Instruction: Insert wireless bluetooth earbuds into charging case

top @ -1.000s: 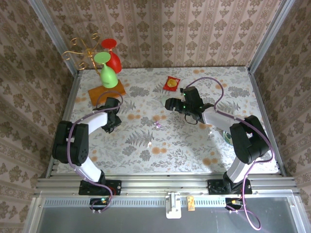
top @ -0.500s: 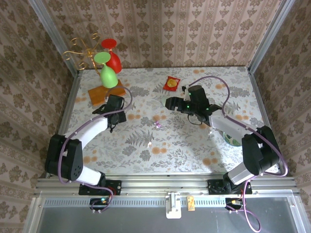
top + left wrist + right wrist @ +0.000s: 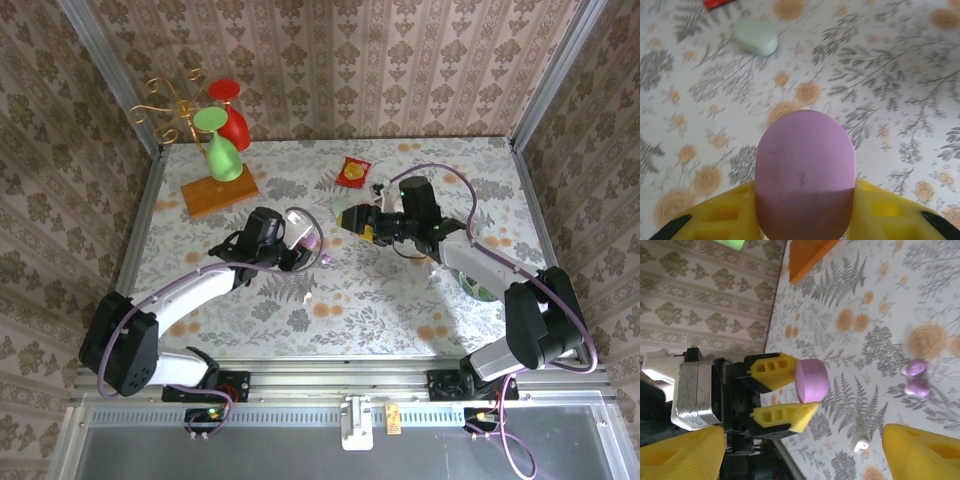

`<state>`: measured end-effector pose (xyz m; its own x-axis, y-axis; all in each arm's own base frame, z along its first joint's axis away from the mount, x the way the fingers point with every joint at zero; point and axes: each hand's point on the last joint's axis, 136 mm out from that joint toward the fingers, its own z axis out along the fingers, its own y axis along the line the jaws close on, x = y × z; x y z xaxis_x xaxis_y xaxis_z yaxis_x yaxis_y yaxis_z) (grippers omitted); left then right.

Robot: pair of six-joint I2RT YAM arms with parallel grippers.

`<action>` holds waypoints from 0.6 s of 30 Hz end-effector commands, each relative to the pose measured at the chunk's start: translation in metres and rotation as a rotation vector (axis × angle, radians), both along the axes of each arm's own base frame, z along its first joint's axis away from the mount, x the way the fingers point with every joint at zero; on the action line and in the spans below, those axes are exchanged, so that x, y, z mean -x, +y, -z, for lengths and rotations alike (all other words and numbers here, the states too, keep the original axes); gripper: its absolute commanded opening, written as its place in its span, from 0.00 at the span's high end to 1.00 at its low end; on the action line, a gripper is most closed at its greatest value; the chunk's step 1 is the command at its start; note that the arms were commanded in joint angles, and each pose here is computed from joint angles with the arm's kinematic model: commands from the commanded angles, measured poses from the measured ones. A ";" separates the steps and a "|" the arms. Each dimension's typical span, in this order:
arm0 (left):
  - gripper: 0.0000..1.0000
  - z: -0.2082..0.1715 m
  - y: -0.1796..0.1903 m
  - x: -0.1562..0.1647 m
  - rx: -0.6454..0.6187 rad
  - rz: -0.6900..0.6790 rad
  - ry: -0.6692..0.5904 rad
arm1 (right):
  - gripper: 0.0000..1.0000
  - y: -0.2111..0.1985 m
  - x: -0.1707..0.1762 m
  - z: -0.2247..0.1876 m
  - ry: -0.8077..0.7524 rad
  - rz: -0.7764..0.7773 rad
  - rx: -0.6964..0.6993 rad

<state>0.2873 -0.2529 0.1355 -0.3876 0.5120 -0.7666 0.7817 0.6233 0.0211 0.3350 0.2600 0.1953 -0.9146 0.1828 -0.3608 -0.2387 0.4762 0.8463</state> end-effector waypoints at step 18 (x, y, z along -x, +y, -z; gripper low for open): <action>0.77 -0.057 -0.065 0.035 0.168 0.320 -0.201 | 0.41 0.028 0.038 0.010 0.118 -0.132 -0.078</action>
